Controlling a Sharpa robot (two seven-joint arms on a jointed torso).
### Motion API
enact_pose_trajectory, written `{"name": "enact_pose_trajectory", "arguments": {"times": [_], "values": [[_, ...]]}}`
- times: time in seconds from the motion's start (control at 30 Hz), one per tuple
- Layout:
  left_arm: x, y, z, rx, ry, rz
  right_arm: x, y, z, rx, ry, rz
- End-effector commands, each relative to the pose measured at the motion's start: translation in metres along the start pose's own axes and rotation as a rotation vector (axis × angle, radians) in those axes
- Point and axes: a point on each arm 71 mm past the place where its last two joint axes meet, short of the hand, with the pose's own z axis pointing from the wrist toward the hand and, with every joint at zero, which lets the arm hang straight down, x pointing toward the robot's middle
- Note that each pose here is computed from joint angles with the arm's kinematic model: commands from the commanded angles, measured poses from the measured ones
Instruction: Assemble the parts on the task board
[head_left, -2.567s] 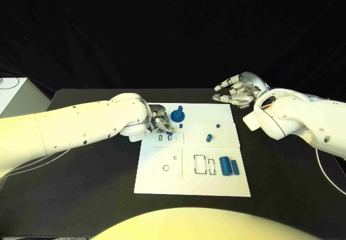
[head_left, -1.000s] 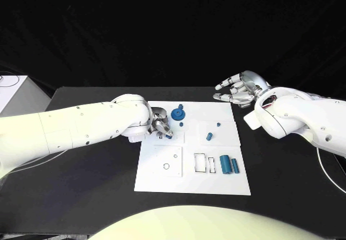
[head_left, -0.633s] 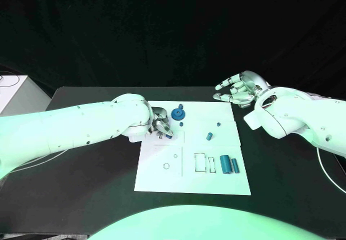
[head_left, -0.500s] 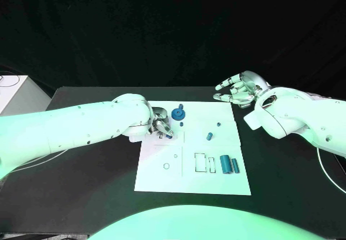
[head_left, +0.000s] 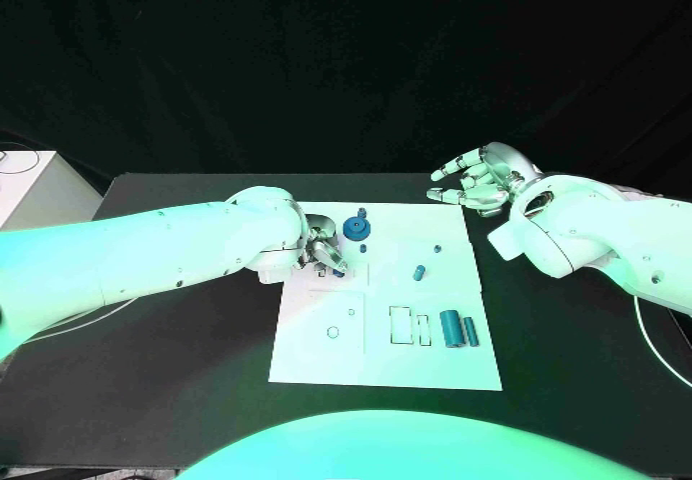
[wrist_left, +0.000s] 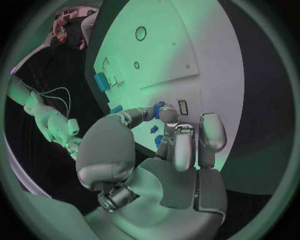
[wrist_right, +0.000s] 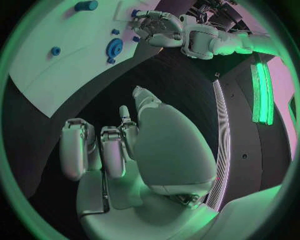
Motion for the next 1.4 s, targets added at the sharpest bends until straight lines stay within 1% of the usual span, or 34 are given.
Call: {"name": "enact_pose_trajectory", "arguments": {"times": [0.03,0.27,0.57,0.8,1.4], "values": [[0.0049,-0.0012,0.0009,0.004,0.034,0.009,0.0009,-0.0003,0.0,-0.003,0.008,-0.006],[0.0048,-0.0006,0.0009,0.002,0.039,0.01,0.0012,-0.0009,-0.0001,-0.002,0.009,-0.006],[0.0063,0.0022,-0.0007,0.002,0.074,0.002,0.0016,-0.002,-0.0001,0.001,0.011,-0.006],[0.0061,0.002,-0.0006,0.002,0.085,0.003,0.0022,-0.0026,-0.0001,0.003,0.012,-0.006],[0.0026,-0.0003,0.0044,-0.008,0.08,-0.002,0.0026,-0.0034,-0.0001,0.005,0.014,-0.006]]}}
